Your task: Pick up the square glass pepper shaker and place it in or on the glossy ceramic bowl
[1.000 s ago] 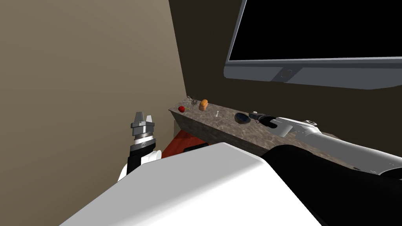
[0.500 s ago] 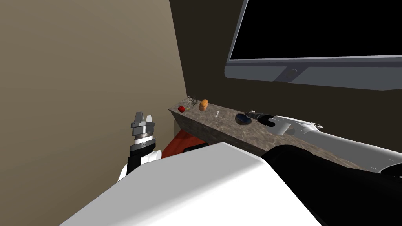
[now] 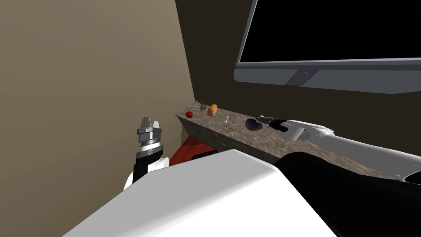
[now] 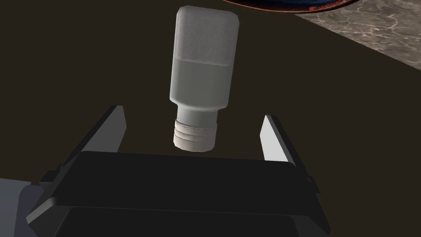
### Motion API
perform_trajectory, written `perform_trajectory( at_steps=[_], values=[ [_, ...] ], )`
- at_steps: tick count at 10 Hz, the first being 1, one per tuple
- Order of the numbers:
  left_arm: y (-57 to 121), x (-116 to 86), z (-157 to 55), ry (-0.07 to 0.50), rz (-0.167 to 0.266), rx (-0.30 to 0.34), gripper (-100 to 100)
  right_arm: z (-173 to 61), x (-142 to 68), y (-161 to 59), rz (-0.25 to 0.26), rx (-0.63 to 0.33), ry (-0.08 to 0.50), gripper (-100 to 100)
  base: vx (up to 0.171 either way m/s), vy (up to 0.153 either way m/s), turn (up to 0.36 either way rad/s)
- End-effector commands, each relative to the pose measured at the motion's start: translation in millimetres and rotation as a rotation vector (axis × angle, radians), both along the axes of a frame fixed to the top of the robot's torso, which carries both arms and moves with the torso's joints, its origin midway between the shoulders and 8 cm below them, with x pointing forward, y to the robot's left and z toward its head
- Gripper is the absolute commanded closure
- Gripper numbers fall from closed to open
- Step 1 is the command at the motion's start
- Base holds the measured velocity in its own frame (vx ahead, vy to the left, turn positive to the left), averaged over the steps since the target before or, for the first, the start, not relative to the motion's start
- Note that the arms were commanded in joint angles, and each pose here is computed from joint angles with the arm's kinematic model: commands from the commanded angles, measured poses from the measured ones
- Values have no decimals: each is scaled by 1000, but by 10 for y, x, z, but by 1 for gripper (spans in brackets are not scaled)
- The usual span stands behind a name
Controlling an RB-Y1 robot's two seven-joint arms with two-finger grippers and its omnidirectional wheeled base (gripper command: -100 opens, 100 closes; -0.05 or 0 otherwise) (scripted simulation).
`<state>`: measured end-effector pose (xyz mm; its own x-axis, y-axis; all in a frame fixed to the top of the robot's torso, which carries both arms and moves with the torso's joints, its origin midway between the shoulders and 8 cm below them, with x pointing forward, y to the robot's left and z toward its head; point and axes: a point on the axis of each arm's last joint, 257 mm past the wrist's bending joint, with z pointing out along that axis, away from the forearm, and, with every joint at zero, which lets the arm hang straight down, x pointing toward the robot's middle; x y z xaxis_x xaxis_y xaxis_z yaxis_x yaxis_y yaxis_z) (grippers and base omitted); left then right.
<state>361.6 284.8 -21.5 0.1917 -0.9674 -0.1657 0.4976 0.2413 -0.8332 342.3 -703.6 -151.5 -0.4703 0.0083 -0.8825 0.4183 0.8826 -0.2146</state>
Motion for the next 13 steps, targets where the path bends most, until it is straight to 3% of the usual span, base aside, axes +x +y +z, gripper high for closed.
perform_trajectory(
  at_steps=[1, 8, 10, 11, 13],
  values=[
    [0, 0, 0, 0, 0, 0, 0, 129, 129, 43, 14, -4, -6, -100, 3, -20, -160],
    [0, 0, 0, 0, 0, 0, 0, 490, 615, 498, 93, -1, -2, -100, 2, -18, -107],
    [-1, 0, 0, 0, 0, 0, 0, 484, 597, 478, 91, -2, -3, -100, 1, -5, -17],
    [-1, 0, 1, 0, 0, 0, 0, 488, 603, 480, 90, -2, -3, 0, 0, 0, 0],
    [-1, 0, 1, 0, 0, 0, 0, 488, 602, 480, 91, -2, -3, 0, 0, 0, 0]
  ],
)
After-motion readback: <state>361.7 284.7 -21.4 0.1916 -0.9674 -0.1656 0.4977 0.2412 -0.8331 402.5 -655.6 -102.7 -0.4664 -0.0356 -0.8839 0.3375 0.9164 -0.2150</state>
